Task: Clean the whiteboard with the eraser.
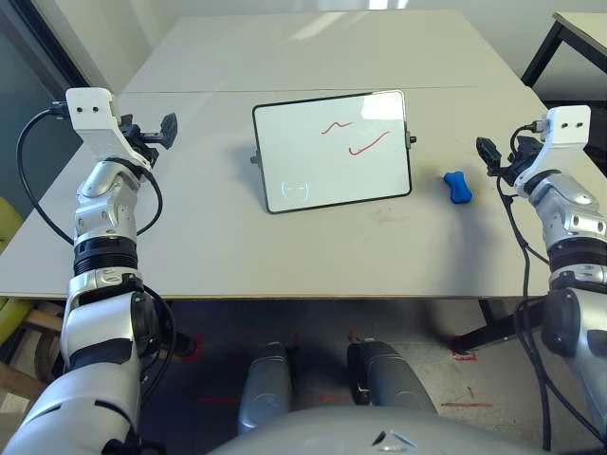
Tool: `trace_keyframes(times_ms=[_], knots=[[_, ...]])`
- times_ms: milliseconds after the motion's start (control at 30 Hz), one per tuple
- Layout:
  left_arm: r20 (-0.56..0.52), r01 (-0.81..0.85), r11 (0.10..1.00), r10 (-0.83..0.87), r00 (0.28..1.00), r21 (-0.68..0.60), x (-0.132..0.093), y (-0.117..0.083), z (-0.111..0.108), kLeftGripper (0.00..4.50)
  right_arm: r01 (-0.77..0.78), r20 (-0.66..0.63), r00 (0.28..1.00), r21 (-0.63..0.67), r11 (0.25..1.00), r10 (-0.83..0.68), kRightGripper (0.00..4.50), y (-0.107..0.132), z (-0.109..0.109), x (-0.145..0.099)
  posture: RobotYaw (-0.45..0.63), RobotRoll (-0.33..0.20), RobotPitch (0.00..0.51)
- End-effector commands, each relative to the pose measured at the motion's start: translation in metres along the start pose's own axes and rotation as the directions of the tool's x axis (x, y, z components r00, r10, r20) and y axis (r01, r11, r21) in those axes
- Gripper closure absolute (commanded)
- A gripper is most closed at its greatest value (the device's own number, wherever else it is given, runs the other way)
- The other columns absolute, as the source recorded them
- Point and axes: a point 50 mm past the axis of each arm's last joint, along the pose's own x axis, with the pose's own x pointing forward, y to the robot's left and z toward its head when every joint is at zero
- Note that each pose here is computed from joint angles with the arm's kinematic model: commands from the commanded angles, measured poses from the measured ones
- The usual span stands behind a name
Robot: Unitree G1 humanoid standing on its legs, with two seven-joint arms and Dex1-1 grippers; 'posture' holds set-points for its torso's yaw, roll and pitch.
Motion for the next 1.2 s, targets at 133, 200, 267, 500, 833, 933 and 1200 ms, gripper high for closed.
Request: trace_keyframes(times_ms=[133,200,267,500,833,933,1200], knots=[[-0.025,0.016,1.000,-0.016,1.000,0.018,0.000,-0.002,-0.004,0.00,0.017,-0.004,1.000,0.002,1.000,-0.017,0.03,-0.003,-0.005,-0.005,-0.12,0.000,0.093],[-0.020,0.034,0.999,-0.034,0.999,0.019,0.000,-0.004,-0.003,0.00,0.014,-0.002,1.000,-0.001,1.000,-0.014,0.03,-0.003,-0.004,-0.005,-0.11,0.000,0.095],[-0.016,0.043,0.999,-0.043,0.999,0.025,-0.001,-0.003,0.001,0.00,0.021,-0.001,1.000,0.002,1.000,-0.021,0.03,-0.004,-0.002,-0.005,-0.11,0.000,0.096],[0.006,0.338,0.940,-0.339,0.941,0.047,-0.011,-0.033,0.021,0.00,0.007,-0.008,1.000,-0.006,1.000,-0.007,0.03,0.001,-0.003,-0.001,-0.11,0.000,0.089],[-0.107,0.755,0.653,-0.756,0.645,-0.059,-0.056,-0.084,0.022,0.00,0.015,0.003,1.000,-0.013,1.000,-0.015,0.03,-0.002,0.004,-0.001,-0.12,0.000,0.077],[-0.145,0.795,0.602,-0.796,0.588,-0.078,-0.061,-0.101,0.010,0.00,0.002,-0.019,1.000,-0.038,0.999,-0.003,0.03,-0.003,0.007,0.000,-0.13,0.000,0.074],[-0.178,0.810,0.583,-0.806,0.565,-0.065,-0.058,-0.115,-0.002,0.00,-0.160,-0.357,0.930,-0.175,0.971,0.089,0.03,-0.002,0.020,-0.001,-0.15,0.000,0.072]])
